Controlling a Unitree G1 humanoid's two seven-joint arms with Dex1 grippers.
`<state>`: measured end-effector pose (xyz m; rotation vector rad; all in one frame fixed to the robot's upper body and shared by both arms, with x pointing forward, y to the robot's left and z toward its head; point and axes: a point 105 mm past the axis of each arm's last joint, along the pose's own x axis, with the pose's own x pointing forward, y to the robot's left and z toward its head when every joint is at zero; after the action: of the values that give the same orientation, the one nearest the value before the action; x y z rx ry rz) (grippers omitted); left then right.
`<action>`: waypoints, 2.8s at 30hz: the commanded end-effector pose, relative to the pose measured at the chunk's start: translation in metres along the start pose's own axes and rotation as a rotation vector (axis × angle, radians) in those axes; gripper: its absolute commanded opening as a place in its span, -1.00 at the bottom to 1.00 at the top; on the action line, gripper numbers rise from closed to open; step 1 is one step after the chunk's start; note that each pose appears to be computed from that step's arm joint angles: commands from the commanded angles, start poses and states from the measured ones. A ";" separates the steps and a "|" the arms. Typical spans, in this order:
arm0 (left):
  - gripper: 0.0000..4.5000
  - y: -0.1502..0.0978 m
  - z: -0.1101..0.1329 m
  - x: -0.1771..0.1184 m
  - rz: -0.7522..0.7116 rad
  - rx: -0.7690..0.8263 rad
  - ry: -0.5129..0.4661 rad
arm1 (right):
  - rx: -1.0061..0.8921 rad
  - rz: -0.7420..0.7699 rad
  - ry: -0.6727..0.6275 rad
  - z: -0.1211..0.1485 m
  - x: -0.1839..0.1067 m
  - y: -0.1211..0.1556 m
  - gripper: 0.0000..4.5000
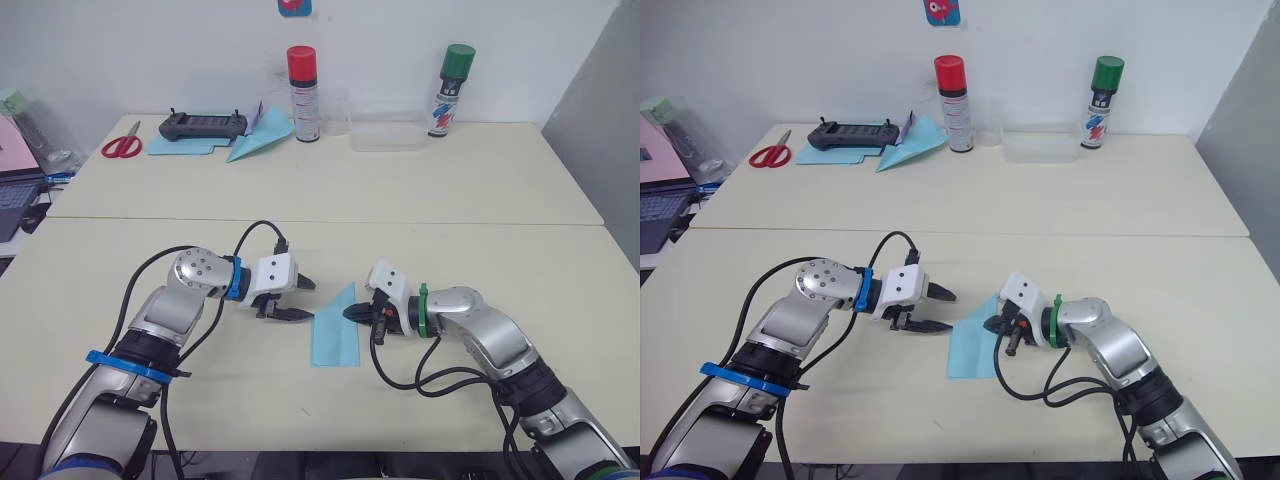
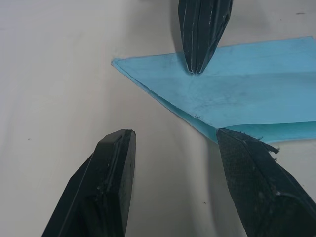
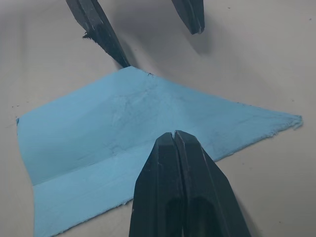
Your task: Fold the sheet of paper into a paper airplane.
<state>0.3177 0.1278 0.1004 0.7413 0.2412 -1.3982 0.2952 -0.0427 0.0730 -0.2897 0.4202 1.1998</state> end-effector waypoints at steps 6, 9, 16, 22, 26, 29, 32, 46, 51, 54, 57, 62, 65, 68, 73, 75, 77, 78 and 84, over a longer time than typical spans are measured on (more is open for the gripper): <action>0.30 0.000 0.001 0.001 0.003 0.045 0.004 | 0.022 -0.040 0.035 -0.009 -0.004 -0.008 -1.00; 0.30 -0.001 0.004 0.004 -0.006 0.069 0.000 | 0.024 -0.041 0.035 -0.010 -0.004 -0.007 -1.00; 0.30 -0.002 0.015 0.011 -0.022 0.087 -0.050 | 0.025 -0.044 0.034 -0.009 -0.004 -0.008 -1.00; 0.30 -0.005 0.021 0.016 -0.049 0.140 -0.067 | 0.030 -0.045 0.030 -0.009 -0.004 -0.008 -1.00; 0.30 -0.006 0.017 0.018 -0.075 0.191 -0.040 | 0.032 -0.047 0.027 -0.008 -0.004 -0.008 -1.00; 0.12 -0.005 0.015 0.018 -0.083 0.211 -0.039 | 0.033 -0.049 0.026 -0.008 -0.004 -0.008 -1.00; -0.22 -0.007 0.016 0.019 -0.111 0.232 -0.041 | 0.035 -0.050 0.026 -0.008 -0.005 -0.008 -1.00; -0.97 -0.006 0.021 0.022 -0.118 0.252 -0.061 | 0.031 -0.112 -0.092 0.018 -0.028 -0.031 -1.00; -0.97 -0.009 0.025 0.024 -0.131 0.256 -0.075 | 0.030 -0.112 -0.093 0.017 -0.033 -0.031 -1.00; -0.97 -0.009 0.025 0.024 -0.138 0.258 -0.070 | 0.032 -0.113 -0.093 0.016 -0.032 -0.029 -1.00; -0.97 -0.003 0.024 0.020 -0.109 0.242 -0.032 | 0.020 -0.130 -0.093 0.017 -0.035 -0.031 -1.00; -0.97 0.007 0.024 0.007 -0.060 0.202 0.027 | -0.019 -0.163 -0.101 0.019 -0.048 -0.038 -1.00; -0.97 0.002 0.029 0.001 -0.064 0.193 0.017 | -0.026 -0.174 -0.154 0.028 -0.057 -0.039 -1.00; -0.97 -0.003 0.037 -0.003 -0.062 0.207 -0.021 | -0.028 -0.169 -0.162 0.031 -0.061 -0.035 -1.00; -0.77 -0.014 0.039 -0.010 -0.103 0.256 -0.048 | -0.016 -0.156 -0.159 0.027 -0.059 -0.031 -1.00; -0.58 -0.016 0.035 -0.010 -0.118 0.284 -0.041 | -0.016 -0.141 -0.161 0.028 -0.058 -0.027 -1.00; -0.31 -0.017 0.031 -0.005 -0.125 0.290 -0.035 | -0.026 -0.110 -0.152 0.027 -0.058 -0.022 -1.00; -0.19 -0.017 0.030 -0.002 -0.125 0.294 -0.042 | -0.033 -0.093 -0.144 0.026 -0.058 -0.018 -1.00; 0.60 -0.007 0.037 0.011 -0.060 0.351 -0.095 | -0.054 -0.016 -0.112 0.022 -0.066 0.001 -1.00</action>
<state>0.2992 0.0998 0.1104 0.9273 -0.0065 -1.5674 0.2850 -0.0918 0.1115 -0.2651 0.3296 1.1645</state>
